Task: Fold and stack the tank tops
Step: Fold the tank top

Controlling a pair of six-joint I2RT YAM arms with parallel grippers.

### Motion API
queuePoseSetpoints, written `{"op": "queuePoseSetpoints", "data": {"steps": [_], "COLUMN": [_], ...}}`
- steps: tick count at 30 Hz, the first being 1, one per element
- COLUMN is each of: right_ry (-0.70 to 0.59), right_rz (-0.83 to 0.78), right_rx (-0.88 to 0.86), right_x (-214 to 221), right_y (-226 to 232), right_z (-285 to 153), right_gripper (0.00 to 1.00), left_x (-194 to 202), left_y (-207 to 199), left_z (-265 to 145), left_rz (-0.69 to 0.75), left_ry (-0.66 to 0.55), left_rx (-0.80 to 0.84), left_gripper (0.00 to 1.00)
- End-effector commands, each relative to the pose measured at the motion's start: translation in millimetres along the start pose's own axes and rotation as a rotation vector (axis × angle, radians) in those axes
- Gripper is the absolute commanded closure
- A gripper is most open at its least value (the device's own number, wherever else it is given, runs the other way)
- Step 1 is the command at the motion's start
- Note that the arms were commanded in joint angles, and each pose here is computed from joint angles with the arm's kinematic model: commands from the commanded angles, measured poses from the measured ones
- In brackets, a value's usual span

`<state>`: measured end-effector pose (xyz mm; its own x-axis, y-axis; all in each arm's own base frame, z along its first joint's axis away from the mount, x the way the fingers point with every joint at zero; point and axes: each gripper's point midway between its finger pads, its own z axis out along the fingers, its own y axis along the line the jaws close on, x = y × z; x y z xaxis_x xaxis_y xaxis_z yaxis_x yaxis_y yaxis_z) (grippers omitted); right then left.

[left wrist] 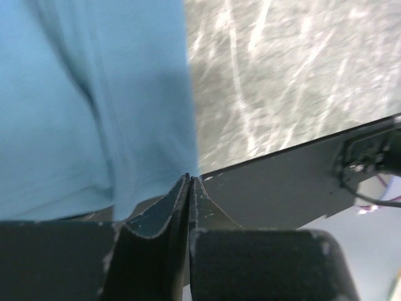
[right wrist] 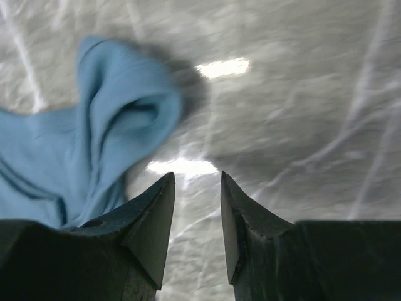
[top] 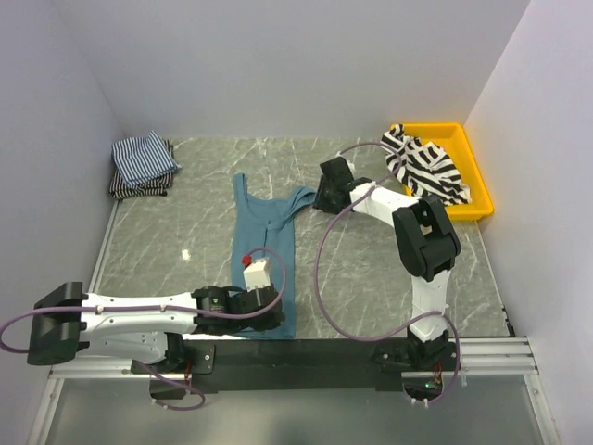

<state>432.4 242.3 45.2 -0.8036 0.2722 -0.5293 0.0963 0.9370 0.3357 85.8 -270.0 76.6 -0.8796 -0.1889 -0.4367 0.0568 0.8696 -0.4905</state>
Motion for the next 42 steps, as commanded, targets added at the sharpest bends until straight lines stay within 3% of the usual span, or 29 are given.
{"op": "queuePoseSetpoints", "data": {"steps": [1, 25, 28, 31, 32, 42], "right_ry": [-0.133, -0.129, -0.129, -0.139, -0.150, -0.263], "right_rz": [0.058, 0.124, 0.115, 0.093, 0.090, -0.082], "right_rx": [-0.042, -0.011, 0.004, 0.033, 0.035, 0.240], "right_x": [-40, -52, -54, -58, -63, -100], "right_y": [8, 10, 10, 10, 11, 13], "right_z": [-17, 32, 36, 36, 34, -10], "right_gripper": [0.58, 0.60, 0.70, 0.95, 0.98, 1.00], "left_x": [-12, -3, 0, 5, 5, 18], "left_y": [-26, 10, 14, 17, 18, 17], "left_z": [7, 51, 55, 59, 60, 65], "left_rz": [-0.003, 0.024, 0.035, 0.043, 0.044, 0.082], "left_ry": [-0.011, 0.057, 0.069, 0.089, 0.091, 0.148], "left_rx": [0.107, 0.024, 0.009, -0.005, -0.007, 0.006], "left_gripper": [0.92, 0.93, 0.93, 0.93, 0.93, 0.94]}}
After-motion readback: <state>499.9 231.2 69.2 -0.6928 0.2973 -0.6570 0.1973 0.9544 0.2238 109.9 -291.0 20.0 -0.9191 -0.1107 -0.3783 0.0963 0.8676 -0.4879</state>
